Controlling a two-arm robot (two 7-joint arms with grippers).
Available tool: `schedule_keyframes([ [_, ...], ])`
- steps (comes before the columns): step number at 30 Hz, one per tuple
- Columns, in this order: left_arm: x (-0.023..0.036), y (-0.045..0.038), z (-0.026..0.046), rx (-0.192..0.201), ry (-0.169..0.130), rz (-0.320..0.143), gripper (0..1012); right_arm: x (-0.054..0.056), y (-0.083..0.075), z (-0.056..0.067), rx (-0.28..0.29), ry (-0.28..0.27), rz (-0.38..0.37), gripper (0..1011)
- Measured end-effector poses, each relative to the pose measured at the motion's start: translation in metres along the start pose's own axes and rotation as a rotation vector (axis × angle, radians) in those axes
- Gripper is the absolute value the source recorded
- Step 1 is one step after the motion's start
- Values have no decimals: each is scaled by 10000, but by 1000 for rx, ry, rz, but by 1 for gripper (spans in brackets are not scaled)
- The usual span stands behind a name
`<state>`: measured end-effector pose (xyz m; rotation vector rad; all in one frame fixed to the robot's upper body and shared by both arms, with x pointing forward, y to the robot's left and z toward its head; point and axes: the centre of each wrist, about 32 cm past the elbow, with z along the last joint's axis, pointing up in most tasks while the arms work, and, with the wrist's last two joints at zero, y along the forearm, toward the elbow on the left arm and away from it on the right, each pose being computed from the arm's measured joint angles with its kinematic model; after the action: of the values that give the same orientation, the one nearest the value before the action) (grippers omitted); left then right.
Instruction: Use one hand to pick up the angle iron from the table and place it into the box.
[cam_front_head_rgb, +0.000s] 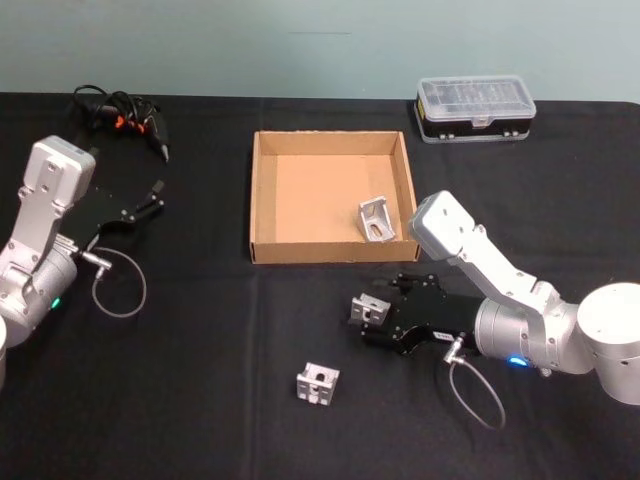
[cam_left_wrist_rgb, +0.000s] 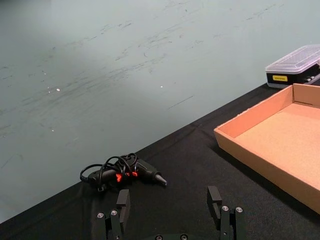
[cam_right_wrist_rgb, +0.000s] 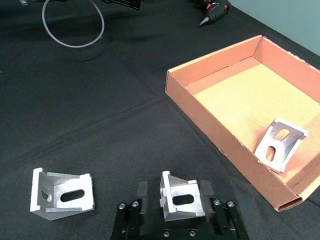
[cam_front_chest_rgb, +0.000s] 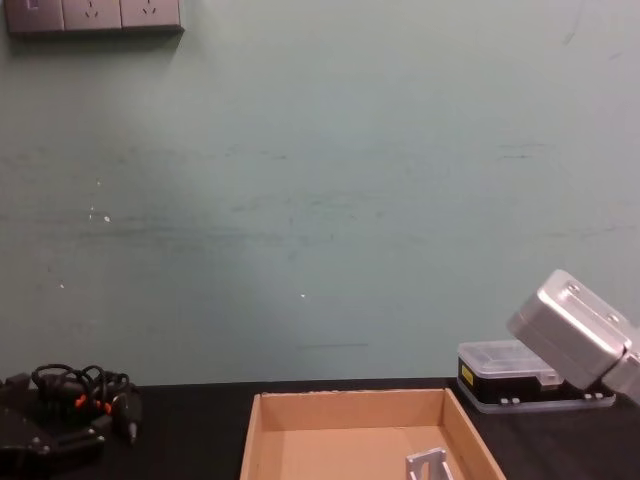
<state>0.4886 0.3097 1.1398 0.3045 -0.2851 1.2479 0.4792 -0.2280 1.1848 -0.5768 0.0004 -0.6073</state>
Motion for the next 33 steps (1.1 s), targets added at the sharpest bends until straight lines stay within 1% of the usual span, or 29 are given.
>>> schedule_keyframes([
  [5,0,0,0,0,0,0,1011,1,0,-5,4,0,1,520],
  [6,0,0,0,0,0,0,1011,1,0,-6,5,-1,1,502],
  [7,0,0,0,0,0,0,1011,2,1,-8,5,-1,1,458],
  [8,0,0,0,0,0,0,1011,2,2,-10,6,-2,1,443],
  [10,0,0,0,0,0,0,1011,2,2,-12,6,-2,1,360],
  [12,0,0,0,0,0,0,1011,1,3,-14,6,-2,2,316],
  [14,0,0,0,0,0,0,1011,1,3,-15,6,-1,2,242],
  [18,0,0,0,0,0,0,1011,3,1,-17,7,-1,1,140],
  [19,0,0,0,0,0,0,1011,3,-1,-18,7,0,1,92],
  [21,0,0,0,0,0,0,1011,5,-4,-18,7,0,-1,78],
  [27,0,0,0,0,0,0,1011,8,-25,-7,15,4,-4,78],
  [32,0,0,0,0,0,0,1011,14,-102,45,50,10,-21,78],
  [33,0,0,0,0,0,0,1011,16,-142,74,67,9,-29,78],
])
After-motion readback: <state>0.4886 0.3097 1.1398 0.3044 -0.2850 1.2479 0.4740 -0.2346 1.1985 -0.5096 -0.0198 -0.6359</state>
